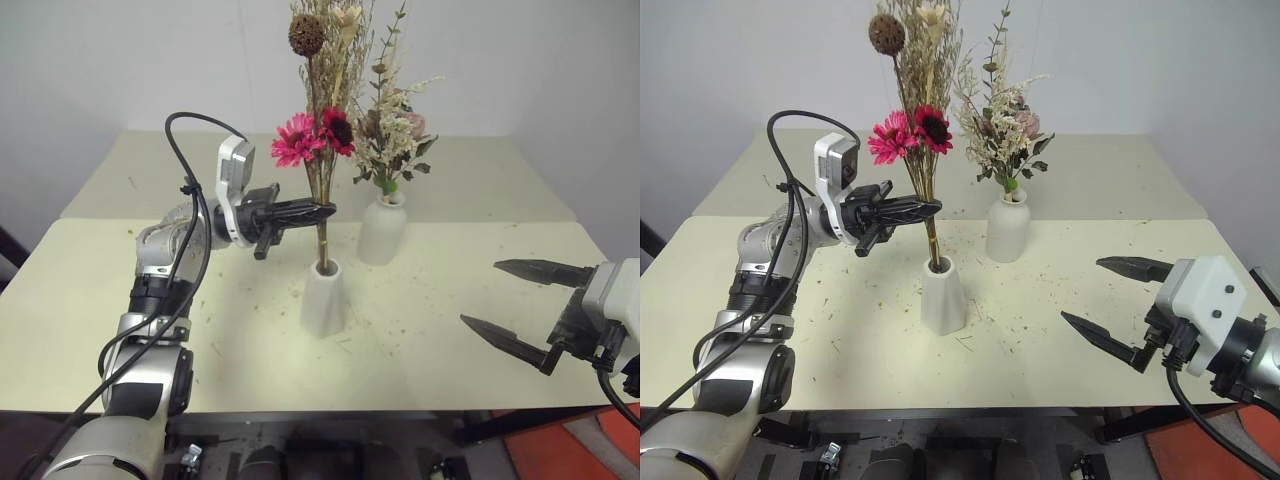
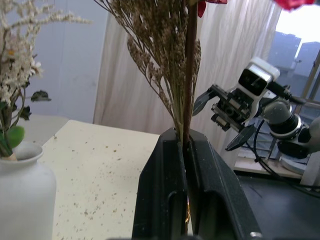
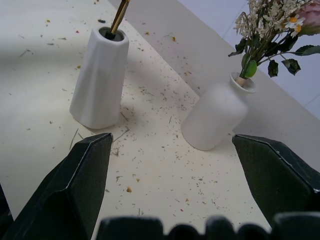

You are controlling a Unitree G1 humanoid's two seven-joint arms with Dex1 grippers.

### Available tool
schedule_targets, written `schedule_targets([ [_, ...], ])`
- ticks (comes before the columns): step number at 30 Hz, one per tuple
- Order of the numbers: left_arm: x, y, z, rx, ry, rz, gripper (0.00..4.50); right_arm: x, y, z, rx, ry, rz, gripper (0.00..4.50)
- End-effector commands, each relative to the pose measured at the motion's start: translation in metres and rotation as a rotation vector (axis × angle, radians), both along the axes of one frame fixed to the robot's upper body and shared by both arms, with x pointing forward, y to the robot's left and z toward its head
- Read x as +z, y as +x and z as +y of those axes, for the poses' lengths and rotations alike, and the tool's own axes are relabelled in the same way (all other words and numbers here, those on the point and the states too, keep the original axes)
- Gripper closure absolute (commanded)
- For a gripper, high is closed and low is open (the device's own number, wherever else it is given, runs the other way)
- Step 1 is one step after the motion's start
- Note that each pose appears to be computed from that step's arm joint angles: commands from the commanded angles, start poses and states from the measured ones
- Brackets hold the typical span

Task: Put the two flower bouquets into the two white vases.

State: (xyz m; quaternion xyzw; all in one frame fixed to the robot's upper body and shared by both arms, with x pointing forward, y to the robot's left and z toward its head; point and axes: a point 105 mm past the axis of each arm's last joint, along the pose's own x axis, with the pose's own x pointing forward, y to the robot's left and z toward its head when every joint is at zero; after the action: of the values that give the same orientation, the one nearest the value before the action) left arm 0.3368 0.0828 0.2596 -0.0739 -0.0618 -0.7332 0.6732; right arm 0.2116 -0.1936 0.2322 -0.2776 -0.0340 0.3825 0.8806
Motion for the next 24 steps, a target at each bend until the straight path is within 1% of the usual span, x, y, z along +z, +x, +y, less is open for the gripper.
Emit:
schedule_targets([
  [1, 0.002, -0.009, -0.008, -0.031, 0.037, -0.111, 4.46, 0.007, 0.0, 0.0, -0.006, -0.006, -0.061, 0.0],
  [12, -0.011, -0.013, -0.01, -0.027, 0.055, -0.205, 4.46, 0.009, -0.007, 0.003, 0.053, 0.034, -0.028, 0.0],
  [21, -0.014, -0.014, -0.007, -0.041, 0.062, -0.202, 4.46, 0.01, -0.007, 0.001, 0.068, 0.024, -0.027, 0.0],
  [24, -0.014, -0.016, -0.005, -0.054, 0.06, -0.194, 3.67, 0.01, -0.006, 0.0, 0.066, 0.019, -0.026, 0.0],
])
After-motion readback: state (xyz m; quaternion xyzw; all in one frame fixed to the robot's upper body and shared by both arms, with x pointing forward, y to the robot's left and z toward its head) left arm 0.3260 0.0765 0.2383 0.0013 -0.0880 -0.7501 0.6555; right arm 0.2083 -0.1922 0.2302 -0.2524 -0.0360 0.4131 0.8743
